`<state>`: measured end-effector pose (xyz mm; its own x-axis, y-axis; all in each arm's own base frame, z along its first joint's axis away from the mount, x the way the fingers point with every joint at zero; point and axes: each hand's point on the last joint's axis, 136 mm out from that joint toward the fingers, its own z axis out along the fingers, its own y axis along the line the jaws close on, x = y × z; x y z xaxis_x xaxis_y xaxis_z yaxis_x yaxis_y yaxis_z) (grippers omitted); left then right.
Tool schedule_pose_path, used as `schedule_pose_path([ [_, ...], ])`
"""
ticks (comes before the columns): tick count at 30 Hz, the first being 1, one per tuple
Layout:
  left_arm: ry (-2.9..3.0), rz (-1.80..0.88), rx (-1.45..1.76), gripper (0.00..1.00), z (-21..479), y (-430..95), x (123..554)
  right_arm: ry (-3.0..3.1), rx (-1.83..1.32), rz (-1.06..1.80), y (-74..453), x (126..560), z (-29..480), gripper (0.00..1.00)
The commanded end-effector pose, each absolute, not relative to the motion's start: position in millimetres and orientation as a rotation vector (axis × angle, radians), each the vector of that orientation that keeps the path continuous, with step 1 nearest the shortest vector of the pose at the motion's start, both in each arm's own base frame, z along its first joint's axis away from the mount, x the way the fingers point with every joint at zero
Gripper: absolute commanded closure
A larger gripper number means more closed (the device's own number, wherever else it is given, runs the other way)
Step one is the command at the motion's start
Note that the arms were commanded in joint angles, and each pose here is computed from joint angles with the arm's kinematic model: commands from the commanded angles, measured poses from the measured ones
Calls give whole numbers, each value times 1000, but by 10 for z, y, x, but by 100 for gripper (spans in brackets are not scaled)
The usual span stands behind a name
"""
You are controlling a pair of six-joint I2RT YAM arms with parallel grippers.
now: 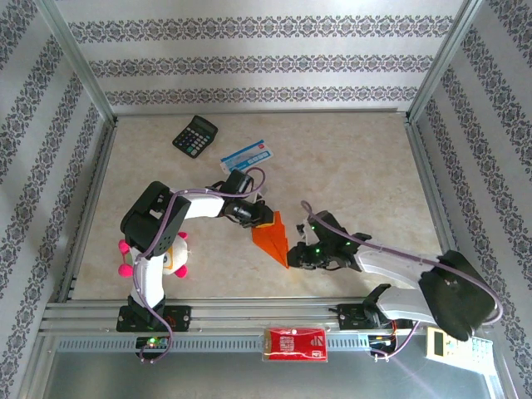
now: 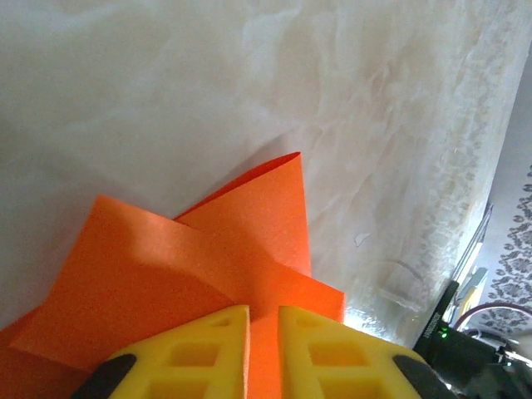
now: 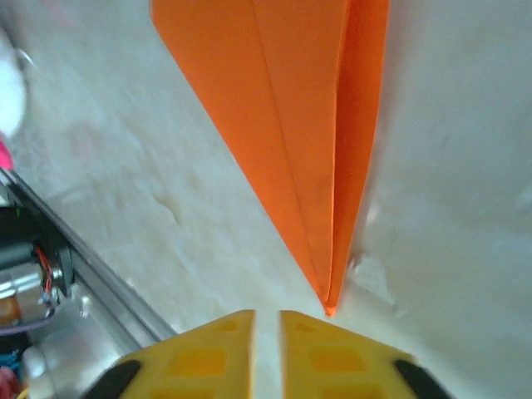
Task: Fold a paper plane with a square sheet of paper (pick it up from the middle)
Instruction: Fourth fold the wing at the center of the table.
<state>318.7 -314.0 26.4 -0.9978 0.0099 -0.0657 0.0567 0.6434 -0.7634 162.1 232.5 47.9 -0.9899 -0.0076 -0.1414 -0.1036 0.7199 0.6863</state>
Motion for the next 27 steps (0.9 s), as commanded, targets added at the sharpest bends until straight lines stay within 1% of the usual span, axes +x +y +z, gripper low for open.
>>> schedule_pose_path([
  [1,2699,-1352,7,76,533,-3166,3354,2644,-31,986,2282,2050,688,77],
  [3,2645,-1394,5,74,720,-3203,3424,2617,14,921,2222,2218,694,73],
  [6,2597,-1403,6,68,921,-3205,3497,2600,36,916,2243,2391,698,69],
  [9,2570,-1389,-23,67,1022,-3116,3562,2621,11,901,2307,2477,649,67],
  [14,2564,-1346,-98,67,1031,-2868,3621,2647,-30,954,2463,2542,558,68],
  [19,2575,-1316,-127,68,979,-2737,3600,2668,-51,991,2553,2557,469,69],
  [24,2602,-1311,-158,68,869,-2674,3566,2680,-63,1027,2629,2540,410,73],
  [27,2613,-1306,-169,68,826,-2640,3556,2691,-76,1037,2676,2519,372,74],
])
